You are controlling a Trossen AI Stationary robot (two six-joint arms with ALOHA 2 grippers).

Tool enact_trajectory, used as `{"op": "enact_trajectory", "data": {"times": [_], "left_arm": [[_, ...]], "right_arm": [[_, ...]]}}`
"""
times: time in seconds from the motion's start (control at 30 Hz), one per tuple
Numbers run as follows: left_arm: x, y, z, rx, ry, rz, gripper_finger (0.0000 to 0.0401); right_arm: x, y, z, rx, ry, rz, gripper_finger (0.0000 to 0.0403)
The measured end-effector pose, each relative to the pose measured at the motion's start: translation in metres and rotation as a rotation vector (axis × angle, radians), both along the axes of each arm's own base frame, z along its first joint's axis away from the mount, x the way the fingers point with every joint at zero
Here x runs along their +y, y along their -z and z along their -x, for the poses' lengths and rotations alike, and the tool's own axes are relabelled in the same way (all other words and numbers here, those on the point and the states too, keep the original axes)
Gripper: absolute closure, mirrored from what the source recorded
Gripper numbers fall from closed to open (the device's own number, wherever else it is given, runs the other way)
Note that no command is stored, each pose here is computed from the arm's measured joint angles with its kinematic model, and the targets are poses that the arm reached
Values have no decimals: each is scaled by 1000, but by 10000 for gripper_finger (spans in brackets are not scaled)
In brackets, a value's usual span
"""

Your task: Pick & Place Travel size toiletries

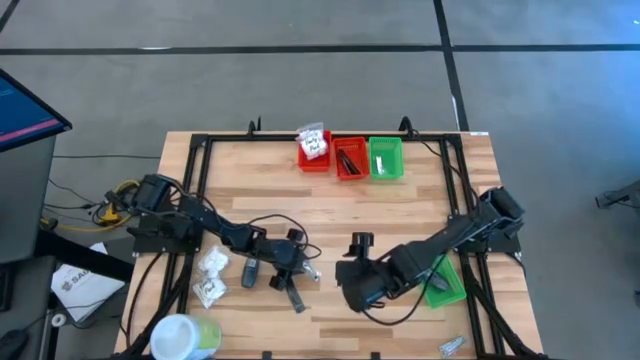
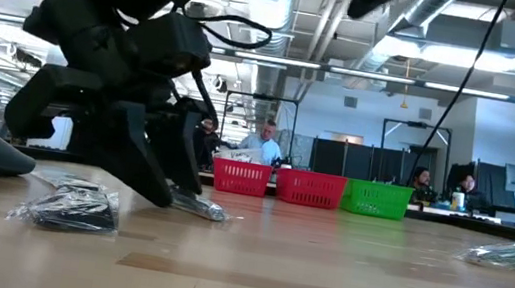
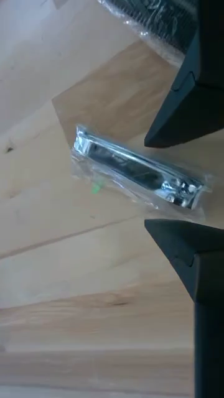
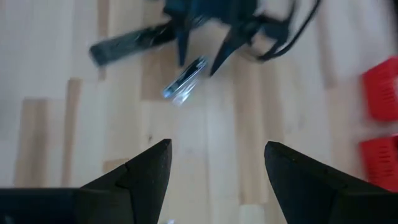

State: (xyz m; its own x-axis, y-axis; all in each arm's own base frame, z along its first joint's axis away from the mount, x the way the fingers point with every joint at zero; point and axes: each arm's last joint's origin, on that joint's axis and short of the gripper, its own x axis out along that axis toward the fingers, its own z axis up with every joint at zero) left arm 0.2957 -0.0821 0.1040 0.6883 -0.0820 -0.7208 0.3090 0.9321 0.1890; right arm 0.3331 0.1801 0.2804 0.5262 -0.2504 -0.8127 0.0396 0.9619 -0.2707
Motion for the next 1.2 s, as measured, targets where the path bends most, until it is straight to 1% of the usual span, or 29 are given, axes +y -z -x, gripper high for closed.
{"op": "enact_trajectory", "data": {"times": [0.07, 0.13, 0.2, 0.33, 0.37, 0.43, 0.53, 0.63, 0.7, 0.8, 0.9, 0.97, 1.03, 1.1, 1.2], "left_arm": [[0, 3, -1, 3, 0, 8, 219], [1, 5, -2, 8, -1, 19, 242], [1, 6, -2, 15, -18, 39, 274], [4, 3, -2, 20, -51, 75, 354], [6, 1, -2, 16, -66, 75, 360], [11, -2, 0, 14, -98, 60, 360], [15, -12, -1, -24, -143, 66, 360], [18, -21, -2, -61, -157, 81, 360], [19, -25, -2, -72, -171, 94, 360], [22, -32, -2, -97, -183, 107, 360], [25, -41, 0, -127, -192, 116, 360], [29, -50, 3, -175, -204, 125, 360], [33, -63, 7, -253, -212, 146, 360], [37, -80, 14, -364, -210, 177, 360], [41, -104, 29, -536, -164, 240, 360]], "right_arm": [[2, -3, 2, -42, 15, 36, 155], [3, -6, 4, -82, 42, 79, 155], [3, -8, 5, -122, 75, 130, 155], [5, -6, 6, -185, 111, 211, 155], [4, -1, 6, -196, 115, 227, 155], [3, 12, 7, -194, 103, 251, 155], [-1, 30, 9, -219, 61, 222, 155], [-13, 45, 14, -290, 38, 139, 155], [-23, 47, 21, -371, 21, 71, 155], [-39, 40, 37, -535, 16, 5, 155], [-54, 27, 55, -731, 17, -44, 155], [-63, 16, 65, -864, -4, -68, 155], [-71, 6, 73, -967, -68, -94, 155], [-76, -5, 78, -1044, -153, -120, 155], [-80, -19, 80, -1128, -266, -108, 155]]}}
